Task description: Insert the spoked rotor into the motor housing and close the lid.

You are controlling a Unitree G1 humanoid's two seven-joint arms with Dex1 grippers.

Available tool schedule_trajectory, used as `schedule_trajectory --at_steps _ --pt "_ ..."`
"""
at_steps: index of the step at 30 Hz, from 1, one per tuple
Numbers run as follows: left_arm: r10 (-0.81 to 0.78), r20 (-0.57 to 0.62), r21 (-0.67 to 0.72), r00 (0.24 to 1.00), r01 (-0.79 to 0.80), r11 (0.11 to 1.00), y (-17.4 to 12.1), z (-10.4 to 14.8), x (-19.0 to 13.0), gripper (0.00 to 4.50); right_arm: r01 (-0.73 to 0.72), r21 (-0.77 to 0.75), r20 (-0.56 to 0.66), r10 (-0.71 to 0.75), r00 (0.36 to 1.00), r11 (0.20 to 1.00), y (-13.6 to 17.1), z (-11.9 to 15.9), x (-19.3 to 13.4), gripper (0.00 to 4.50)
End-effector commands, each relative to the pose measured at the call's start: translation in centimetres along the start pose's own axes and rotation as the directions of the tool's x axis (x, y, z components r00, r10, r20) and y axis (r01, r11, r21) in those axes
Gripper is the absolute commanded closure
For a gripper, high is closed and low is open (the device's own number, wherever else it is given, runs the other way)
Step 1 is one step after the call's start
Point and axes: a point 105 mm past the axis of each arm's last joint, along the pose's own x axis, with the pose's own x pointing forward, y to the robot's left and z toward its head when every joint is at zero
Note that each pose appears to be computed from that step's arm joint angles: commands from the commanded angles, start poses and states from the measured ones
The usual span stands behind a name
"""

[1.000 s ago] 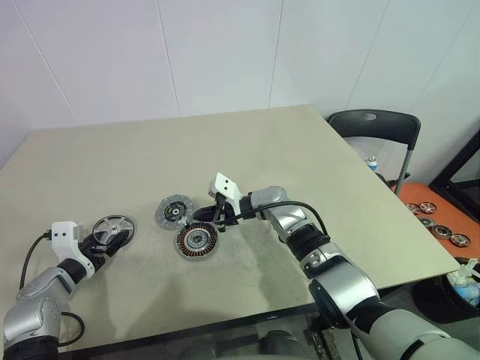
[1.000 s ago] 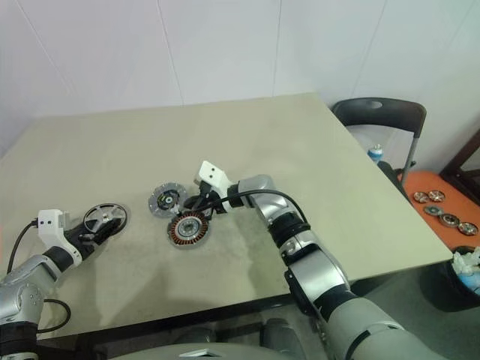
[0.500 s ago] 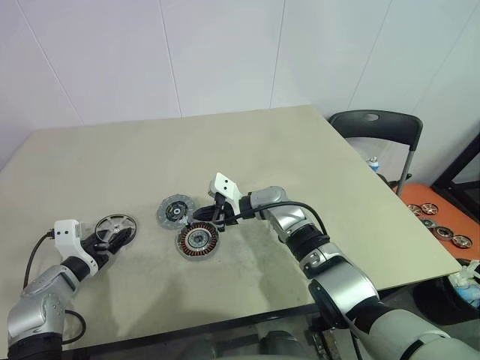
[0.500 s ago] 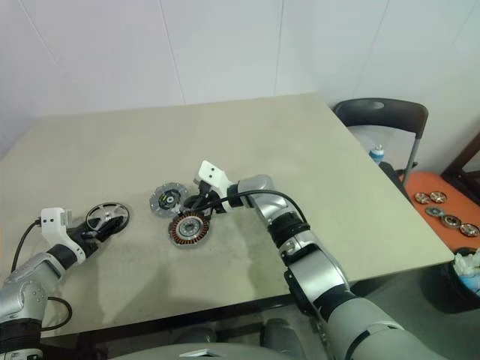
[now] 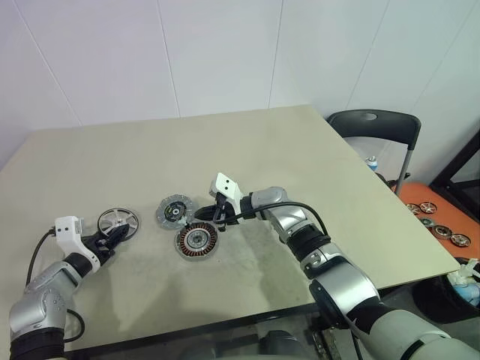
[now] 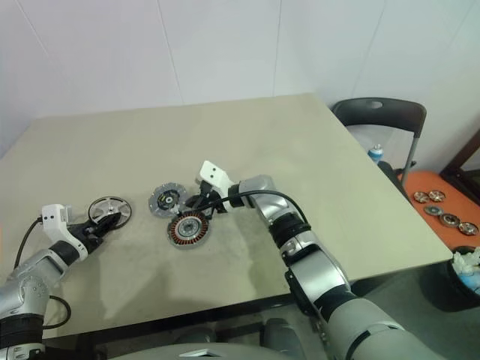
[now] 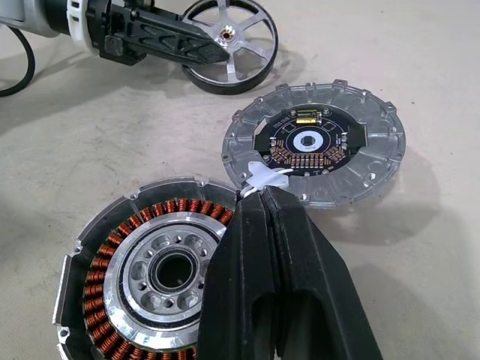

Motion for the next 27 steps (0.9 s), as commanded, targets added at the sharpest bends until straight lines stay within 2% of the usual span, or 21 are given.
schedule_trajectory --at_steps 1,6,8,14,20,22,27 --pt "0.013 0.018 -0.010 1.000 -0.013 1.000 0.2 0.8 -0.1 2.49 0.005 -0.031 0.027 -0.005 1.000 1.000 -0.1 1.2 -0.1 4.50" --pt "-0.063 0.059 -0.048 0.996 0.066 0.997 -1.0 1.8 -0.3 2.49 0.008 -0.033 0.023 -0.007 1.000 0.999 -0.2 1.1 -0.1 4.50" --pt "-0.085 0.070 -0.059 0.994 0.089 0.994 -1.4 2.1 -0.4 2.72 0.007 -0.034 0.021 -0.006 1.000 0.999 -0.2 1.1 -0.1 4.50" --pt "-0.146 0.078 -0.097 0.986 0.153 0.983 -2.8 3.3 -0.8 2.73 0.009 -0.048 0.019 -0.008 1.000 0.999 -0.5 1.2 -0.5 4.50" --pt "-0.323 0.066 -0.028 0.944 0.325 0.945 -7.7 4.6 -1.2 2.73 0.016 -0.038 0.063 -0.013 0.998 0.999 -1.4 2.2 -2.4 4.50" --pt "-0.346 0.059 -0.029 0.936 0.348 0.937 -8.3 4.6 -1.3 2.73 -0.010 -0.013 0.086 0.011 0.996 1.000 -1.5 2.5 -3.2 4.50" --pt "-0.341 0.016 -0.029 0.940 0.341 0.939 -8.4 3.9 -1.0 2.73 -0.025 0.000 0.050 0.025 0.998 1.000 -2.1 1.7 -5.7 4.50"
